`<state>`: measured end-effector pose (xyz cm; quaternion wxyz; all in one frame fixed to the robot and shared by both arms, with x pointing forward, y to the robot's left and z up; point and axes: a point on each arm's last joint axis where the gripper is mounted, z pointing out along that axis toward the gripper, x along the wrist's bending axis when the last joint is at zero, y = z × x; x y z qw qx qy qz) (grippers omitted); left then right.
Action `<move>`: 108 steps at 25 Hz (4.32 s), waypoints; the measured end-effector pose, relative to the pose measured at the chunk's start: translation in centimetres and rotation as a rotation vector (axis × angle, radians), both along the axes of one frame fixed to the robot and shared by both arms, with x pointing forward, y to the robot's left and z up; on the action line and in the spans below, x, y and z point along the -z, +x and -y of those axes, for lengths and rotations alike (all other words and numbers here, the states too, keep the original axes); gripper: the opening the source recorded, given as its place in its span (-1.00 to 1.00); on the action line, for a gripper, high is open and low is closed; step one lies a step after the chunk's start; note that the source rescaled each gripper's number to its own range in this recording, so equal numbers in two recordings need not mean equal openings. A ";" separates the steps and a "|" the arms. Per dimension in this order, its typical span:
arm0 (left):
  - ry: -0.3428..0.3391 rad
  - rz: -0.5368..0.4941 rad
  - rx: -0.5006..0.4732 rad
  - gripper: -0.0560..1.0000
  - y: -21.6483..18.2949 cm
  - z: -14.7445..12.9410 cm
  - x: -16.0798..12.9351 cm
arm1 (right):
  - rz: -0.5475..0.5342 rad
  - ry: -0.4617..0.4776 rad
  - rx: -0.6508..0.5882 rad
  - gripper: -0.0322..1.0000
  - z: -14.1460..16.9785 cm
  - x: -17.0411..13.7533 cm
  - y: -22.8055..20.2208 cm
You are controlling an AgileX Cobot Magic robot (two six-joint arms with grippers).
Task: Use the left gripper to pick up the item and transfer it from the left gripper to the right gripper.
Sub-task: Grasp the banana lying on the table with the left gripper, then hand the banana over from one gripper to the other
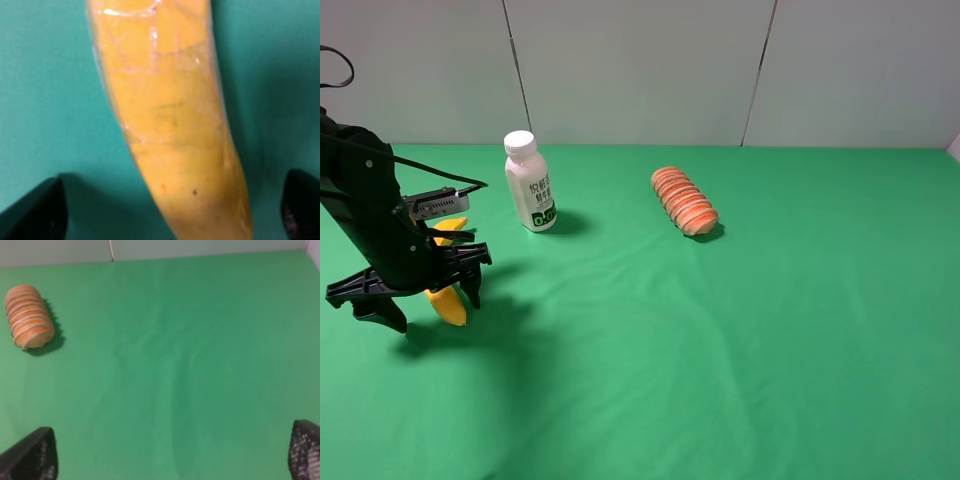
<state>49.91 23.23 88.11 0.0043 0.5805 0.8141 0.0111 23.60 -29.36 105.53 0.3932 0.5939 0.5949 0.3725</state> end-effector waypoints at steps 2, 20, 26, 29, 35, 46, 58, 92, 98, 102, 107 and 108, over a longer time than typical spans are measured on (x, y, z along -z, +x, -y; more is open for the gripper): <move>0.004 0.001 0.003 0.21 0.0 0.0 0.0 | 0.000 0.000 0.000 1.00 0.0 0.0 0.0; 0.006 0.010 0.005 -0.89 0.1 -0.1 0.0 | 0.000 0.000 0.000 1.00 0.0 0.0 0.0; 0.004 0.017 0.004 -0.89 0.2 0.0 0.0 | 0.000 0.000 0.000 1.00 0.0 0.0 0.0; 0.004 0.019 0.004 -0.89 0.2 0.0 0.0 | 0.000 0.000 0.000 1.00 0.0 0.0 0.0; 0.003 0.020 0.004 -0.89 0.2 0.0 0.0 | 0.000 0.000 0.000 1.00 0.0 0.0 0.0; -0.012 0.084 0.003 -0.89 -0.1 -0.1 -2.8 | 0.000 0.000 0.000 1.00 0.0 0.0 0.0; 0.019 0.162 0.002 -0.89 -1.9 -1.1 -7.9 | 0.000 -0.004 0.003 1.00 0.0 0.0 0.0; -0.029 0.241 0.379 -0.89 -5.6 -1.4 -17.0 | -0.009 0.079 0.014 1.00 -0.2 -0.4 0.0; -0.047 0.255 0.423 -0.89 -5.4 -1.1 -18.0 | -0.130 0.242 -0.029 1.00 -1.0 -2.2 2.6; -0.101 0.230 0.465 -0.89 -5.4 -0.5 -17.7 | -0.171 0.357 -0.084 1.00 -1.7 -3.1 5.2; -0.169 0.184 0.511 -0.89 -4.8 0.4 -16.7 | -0.213 0.456 -0.149 1.00 -2.4 -3.3 7.7; -0.178 0.177 0.515 -0.89 -4.7 0.5 -16.5 | -0.215 0.471 -0.159 1.00 -2.5 -3.3 8.1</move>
